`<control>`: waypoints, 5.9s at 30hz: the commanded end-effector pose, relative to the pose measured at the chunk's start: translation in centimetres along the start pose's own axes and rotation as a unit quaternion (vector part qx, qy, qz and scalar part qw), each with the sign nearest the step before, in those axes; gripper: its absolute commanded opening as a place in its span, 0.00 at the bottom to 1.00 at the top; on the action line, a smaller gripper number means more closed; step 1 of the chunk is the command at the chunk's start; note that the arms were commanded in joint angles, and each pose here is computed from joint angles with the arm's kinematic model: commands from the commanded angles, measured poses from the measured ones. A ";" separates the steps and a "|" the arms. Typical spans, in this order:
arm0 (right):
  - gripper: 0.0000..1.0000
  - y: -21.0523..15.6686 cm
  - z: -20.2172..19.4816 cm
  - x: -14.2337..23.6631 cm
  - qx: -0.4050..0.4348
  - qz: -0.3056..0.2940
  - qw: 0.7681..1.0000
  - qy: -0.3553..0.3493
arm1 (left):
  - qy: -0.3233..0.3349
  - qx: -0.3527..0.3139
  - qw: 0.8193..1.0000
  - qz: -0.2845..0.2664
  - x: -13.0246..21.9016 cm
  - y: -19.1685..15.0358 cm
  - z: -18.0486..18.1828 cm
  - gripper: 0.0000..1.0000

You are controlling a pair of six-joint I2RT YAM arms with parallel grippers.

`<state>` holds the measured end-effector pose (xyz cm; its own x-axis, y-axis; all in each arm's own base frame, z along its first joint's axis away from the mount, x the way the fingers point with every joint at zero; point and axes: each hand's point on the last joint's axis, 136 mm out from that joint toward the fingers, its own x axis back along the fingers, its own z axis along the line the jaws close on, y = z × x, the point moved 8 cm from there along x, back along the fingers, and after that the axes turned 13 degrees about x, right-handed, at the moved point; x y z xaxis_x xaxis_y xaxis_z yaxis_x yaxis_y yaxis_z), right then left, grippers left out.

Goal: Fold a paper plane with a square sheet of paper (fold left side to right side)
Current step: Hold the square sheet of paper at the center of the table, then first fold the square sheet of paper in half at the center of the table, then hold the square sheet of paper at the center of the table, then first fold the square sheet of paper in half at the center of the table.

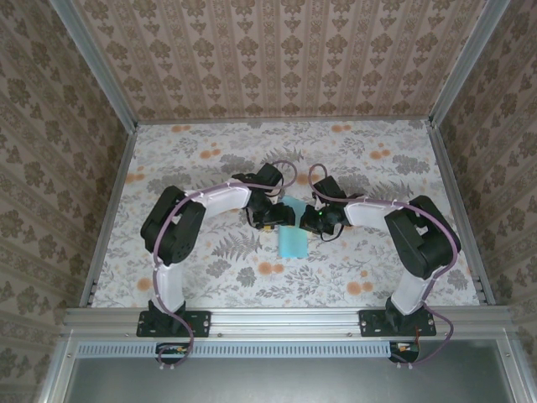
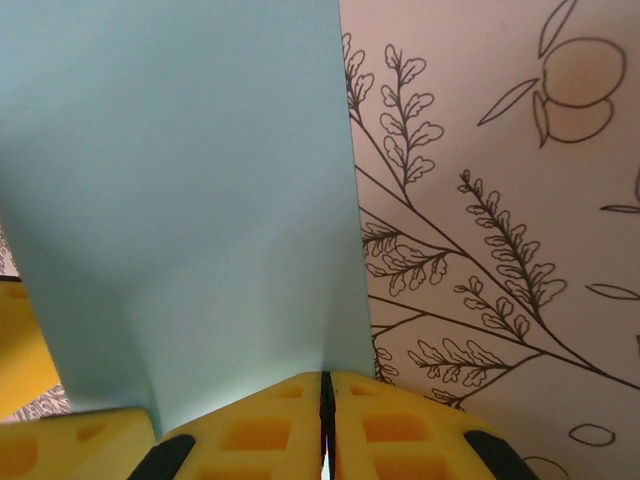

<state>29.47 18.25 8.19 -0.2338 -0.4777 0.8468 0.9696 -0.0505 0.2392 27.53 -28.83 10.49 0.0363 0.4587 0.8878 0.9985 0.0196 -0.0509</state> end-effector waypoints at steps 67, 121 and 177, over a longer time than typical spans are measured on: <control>0.09 -1.9 -2.1 -1.1 -0.005 0.071 0.994 -0.078 | -0.145 -0.022 0.989 -0.018 2.1 -0.9 0.9 0.20; 0.08 4.9 2.2 -2.8 0.028 -0.023 0.998 0.060 | -0.072 0.029 0.996 0.045 -3.0 -2.3 2.8 0.20; 0.06 2.9 -0.8 -4.3 -0.010 0.045 0.999 -0.030 | -0.117 -0.037 0.992 0.038 3.3 -5.4 1.4 0.23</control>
<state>34.84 21.15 7.95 -0.2372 -0.5526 0.7990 0.9632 -0.0265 0.2676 21.09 -25.61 12.47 0.1011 0.6424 0.7597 0.9947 -0.0513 -0.0890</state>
